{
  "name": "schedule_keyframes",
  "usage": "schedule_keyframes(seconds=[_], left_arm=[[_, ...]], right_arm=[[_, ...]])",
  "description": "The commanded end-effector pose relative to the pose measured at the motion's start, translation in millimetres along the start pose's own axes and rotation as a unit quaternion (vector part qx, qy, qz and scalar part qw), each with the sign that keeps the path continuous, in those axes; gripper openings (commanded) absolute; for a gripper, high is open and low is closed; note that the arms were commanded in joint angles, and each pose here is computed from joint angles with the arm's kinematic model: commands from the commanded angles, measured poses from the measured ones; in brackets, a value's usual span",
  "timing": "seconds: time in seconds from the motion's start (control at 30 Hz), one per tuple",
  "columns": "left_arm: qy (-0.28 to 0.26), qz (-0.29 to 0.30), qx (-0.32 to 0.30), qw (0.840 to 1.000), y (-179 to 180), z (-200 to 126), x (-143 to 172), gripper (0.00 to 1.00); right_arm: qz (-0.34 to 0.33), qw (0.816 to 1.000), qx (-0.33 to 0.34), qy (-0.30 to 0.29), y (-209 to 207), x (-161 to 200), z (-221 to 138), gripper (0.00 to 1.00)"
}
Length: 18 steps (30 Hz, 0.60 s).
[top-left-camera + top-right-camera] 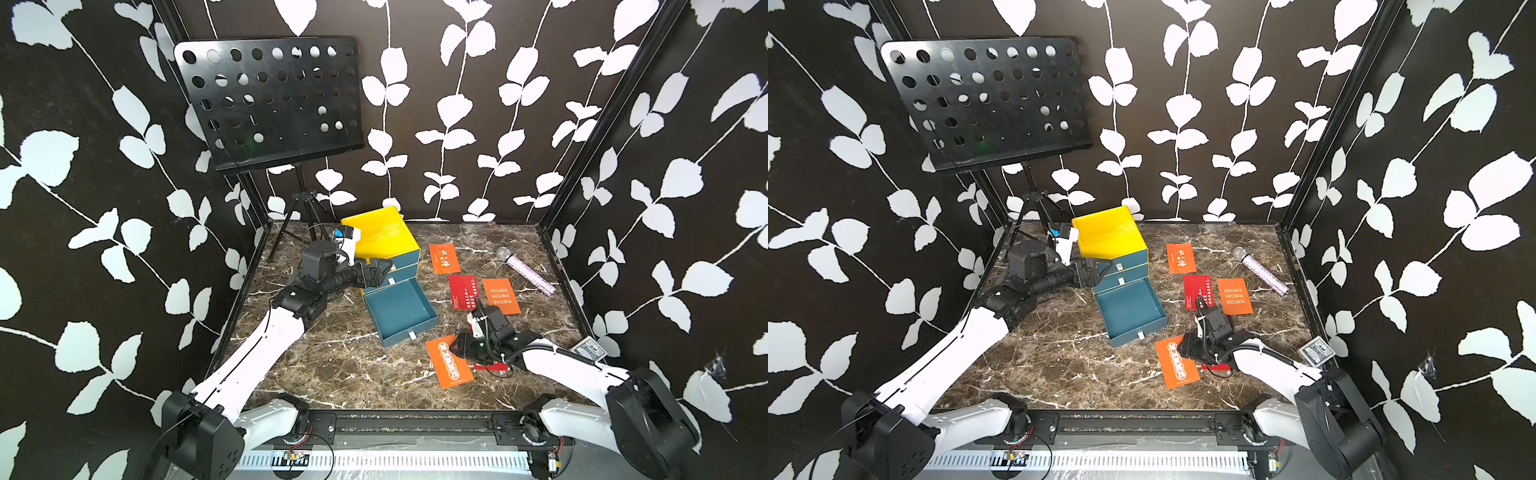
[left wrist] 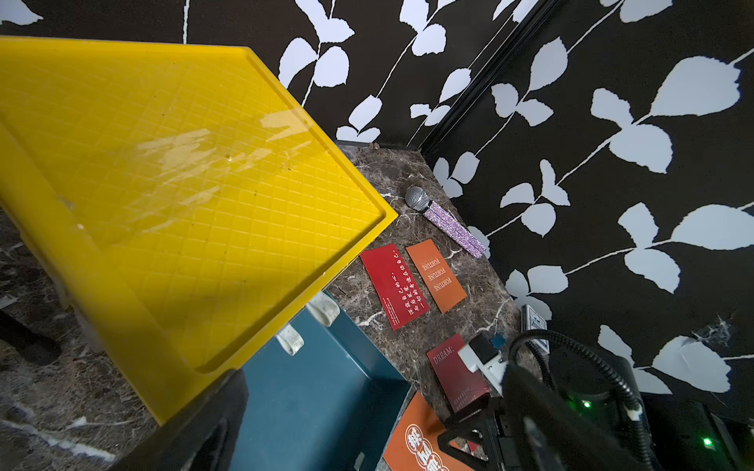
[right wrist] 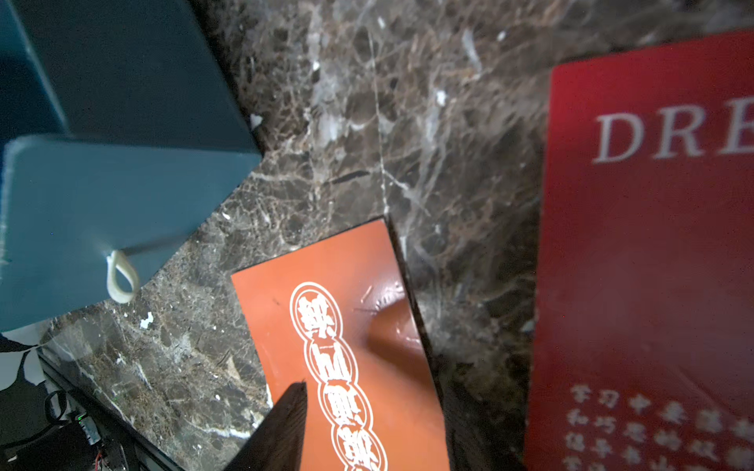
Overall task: Take the postcards out of the drawer
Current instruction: Adjust the postcard at the center of the board.
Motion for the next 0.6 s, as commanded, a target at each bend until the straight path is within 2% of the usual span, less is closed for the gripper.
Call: schedule_keyframes(seconds=[0.0, 0.1, 0.33, 0.57], left_arm=[[-0.020, 0.006, 0.005, 1.000, -4, -8, -6, 0.99], [-0.018, 0.006, -0.001, 1.000, 0, -8, -3, 0.99], [-0.021, -0.021, -0.022, 0.999, 18, -9, 4, 0.99], [-0.026, -0.043, -0.045, 0.998, 32, -24, 4, 0.99]], right_arm=[[0.027, 0.998, 0.049, 0.034, -20, 20, -2, 0.54], [0.018, 0.997, 0.068, 0.017, -21, 15, -14, 0.54], [-0.021, 0.999, -0.002, -0.039, 25, -2, -25, 0.52], [-0.083, 0.989, -0.066, -0.105, 82, -16, -17, 0.50]])
Point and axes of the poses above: each gripper's point midway between its finger pads, its own z axis out along the fingers, its own y axis along the line the jaws close on, x = y × z, the point moved 3 cm from there along -z, back along the fingers, and after that the axes turned 4 degrees about z, right-handed, at the moved point
